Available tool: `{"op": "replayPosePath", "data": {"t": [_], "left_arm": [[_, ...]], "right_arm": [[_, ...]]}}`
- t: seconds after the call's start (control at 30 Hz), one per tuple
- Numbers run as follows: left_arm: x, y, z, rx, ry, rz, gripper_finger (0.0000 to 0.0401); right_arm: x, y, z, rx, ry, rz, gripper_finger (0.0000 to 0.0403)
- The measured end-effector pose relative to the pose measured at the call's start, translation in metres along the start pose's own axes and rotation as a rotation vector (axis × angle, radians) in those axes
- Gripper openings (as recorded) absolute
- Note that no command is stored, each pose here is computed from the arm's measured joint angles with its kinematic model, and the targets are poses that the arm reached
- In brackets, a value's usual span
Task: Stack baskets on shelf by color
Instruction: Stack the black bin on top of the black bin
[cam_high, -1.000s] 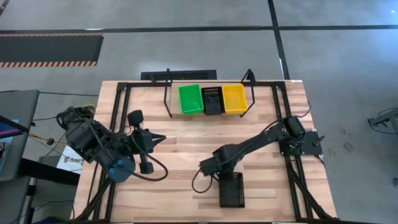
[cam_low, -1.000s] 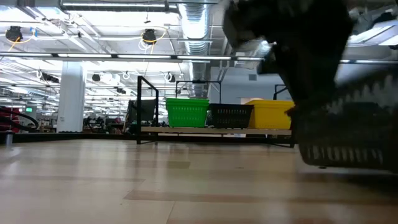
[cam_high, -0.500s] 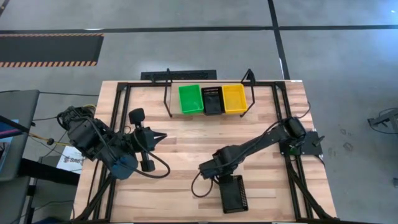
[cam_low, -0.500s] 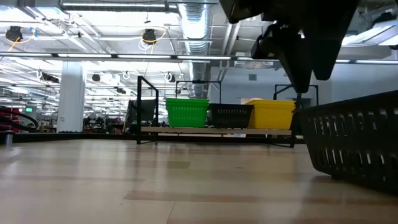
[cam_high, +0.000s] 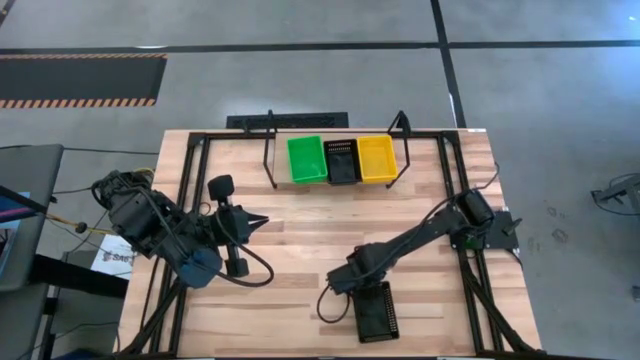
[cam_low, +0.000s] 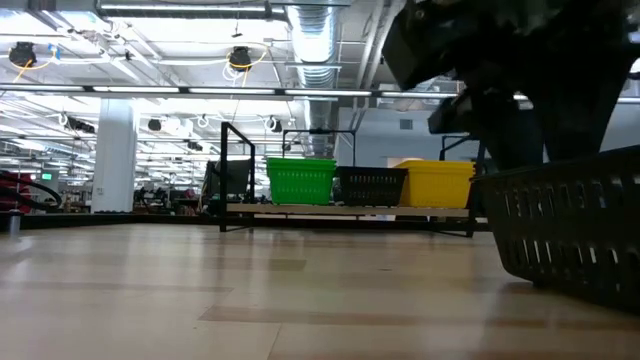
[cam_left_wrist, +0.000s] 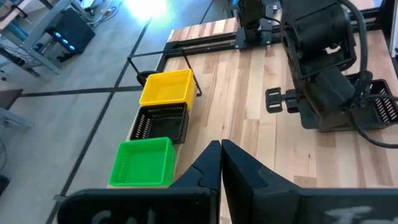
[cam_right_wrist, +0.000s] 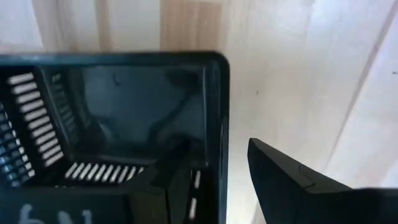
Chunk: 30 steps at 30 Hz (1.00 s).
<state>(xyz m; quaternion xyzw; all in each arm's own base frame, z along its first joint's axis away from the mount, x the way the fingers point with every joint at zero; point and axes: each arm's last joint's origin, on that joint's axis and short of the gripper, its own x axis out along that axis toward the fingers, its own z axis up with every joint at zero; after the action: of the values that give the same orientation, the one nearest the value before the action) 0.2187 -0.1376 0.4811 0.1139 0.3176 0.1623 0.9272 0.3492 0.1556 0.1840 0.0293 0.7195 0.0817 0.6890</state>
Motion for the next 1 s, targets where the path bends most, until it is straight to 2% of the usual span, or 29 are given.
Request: {"op": "replayPosePath", "data": {"t": [0.2, 0.3, 0.4, 0.5, 0.67, 0.83, 1.0], "left_arm": [[0.0, 0.0, 0.0, -0.002, 0.0, 0.0, 0.0], [0.0, 0.0, 0.0, -0.002, 0.0, 0.0, 0.0], [0.0, 0.0, 0.0, -0.001, 0.0, 0.0, 0.0], [0.0, 0.0, 0.0, -0.001, 0.0, 0.0, 0.0], [0.0, 0.0, 0.0, -0.001, 0.0, 0.0, 0.0], [0.0, 0.0, 0.0, 0.013, 0.003, -0.006, 0.0], [0.0, -0.001, 0.0, 0.022, 0.011, -0.023, 0.0]], "right_arm": [[0.011, -0.001, 0.002, 0.002, -0.037, 0.038, 0.0177], [0.013, -0.005, 0.001, 0.042, -0.023, 0.035, 0.016], [0.013, -0.011, 0.0, 0.079, 0.003, 0.028, 0.011], [0.012, -0.017, -0.001, 0.096, 0.026, 0.034, 0.0029], [0.005, -0.019, 0.002, 0.112, 0.022, 0.039, 0.0011], [-0.041, -0.026, 0.01, 0.131, -0.064, -0.109, 0.0008], [-0.133, -0.051, -0.009, 0.206, -0.195, -0.351, 0.0008]]}}
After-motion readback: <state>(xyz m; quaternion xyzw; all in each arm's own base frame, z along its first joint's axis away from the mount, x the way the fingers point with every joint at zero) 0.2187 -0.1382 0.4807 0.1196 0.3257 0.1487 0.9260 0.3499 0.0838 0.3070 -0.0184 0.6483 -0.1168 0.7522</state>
